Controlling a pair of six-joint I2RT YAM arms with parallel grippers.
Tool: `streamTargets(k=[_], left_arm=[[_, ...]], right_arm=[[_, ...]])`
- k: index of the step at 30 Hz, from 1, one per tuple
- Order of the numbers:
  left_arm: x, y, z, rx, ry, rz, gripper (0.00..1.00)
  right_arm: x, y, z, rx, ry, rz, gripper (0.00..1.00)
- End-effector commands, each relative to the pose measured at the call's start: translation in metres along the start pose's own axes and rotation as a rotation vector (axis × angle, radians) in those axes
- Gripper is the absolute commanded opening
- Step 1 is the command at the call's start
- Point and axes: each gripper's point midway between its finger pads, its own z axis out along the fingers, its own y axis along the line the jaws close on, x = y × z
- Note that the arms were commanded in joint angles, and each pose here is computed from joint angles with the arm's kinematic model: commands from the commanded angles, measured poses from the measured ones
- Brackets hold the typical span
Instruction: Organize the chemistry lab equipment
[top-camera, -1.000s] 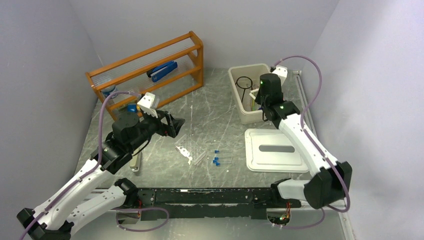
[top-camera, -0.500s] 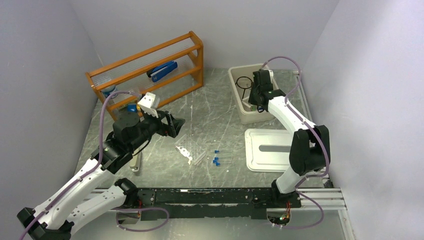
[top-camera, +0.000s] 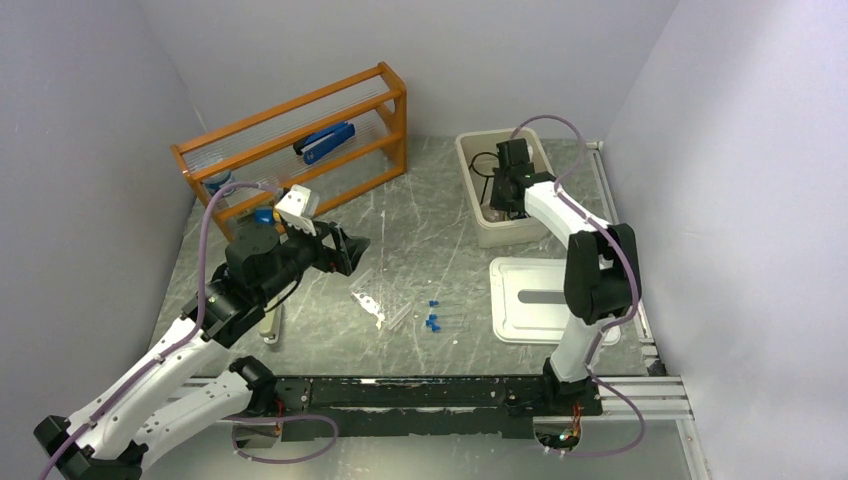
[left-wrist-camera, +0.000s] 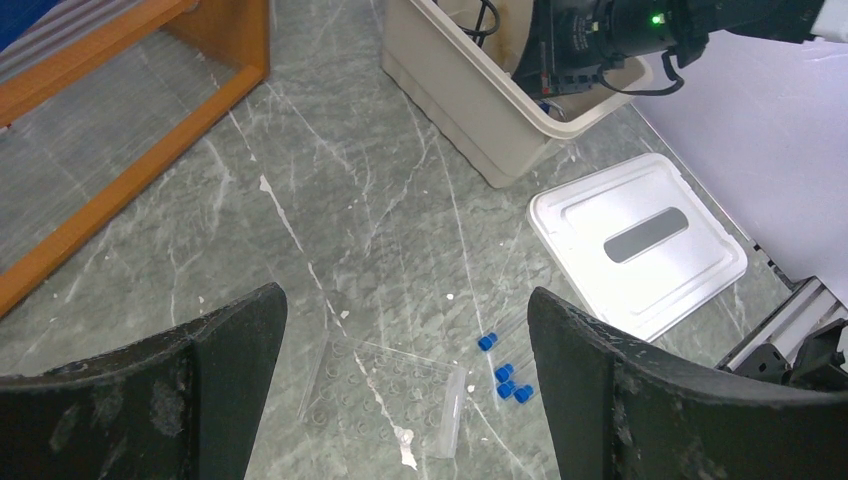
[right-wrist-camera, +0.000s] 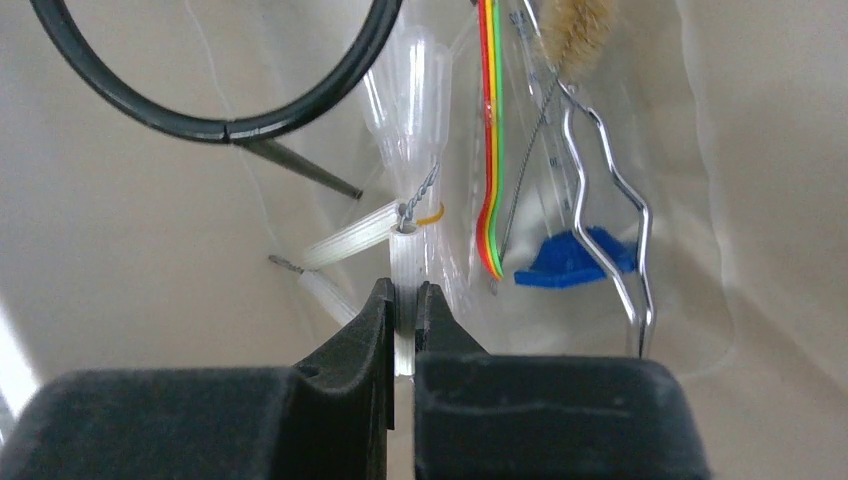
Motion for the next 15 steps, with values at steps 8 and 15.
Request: streamTargets(k=[8, 15], left_arm=[[-0.009, 0.005, -0.007, -0.031, -0.040, -0.009, 0.94], [-0.009, 0.005, -0.007, -0.026, -0.036, -0.004, 0.94]], right_arm=[[-0.013, 0.012, 0.026, -0.039, 0.006, -0.042, 0.05], [-0.025, 0.011, 0.009, -0.034, -0.036, -0.016, 0.29]])
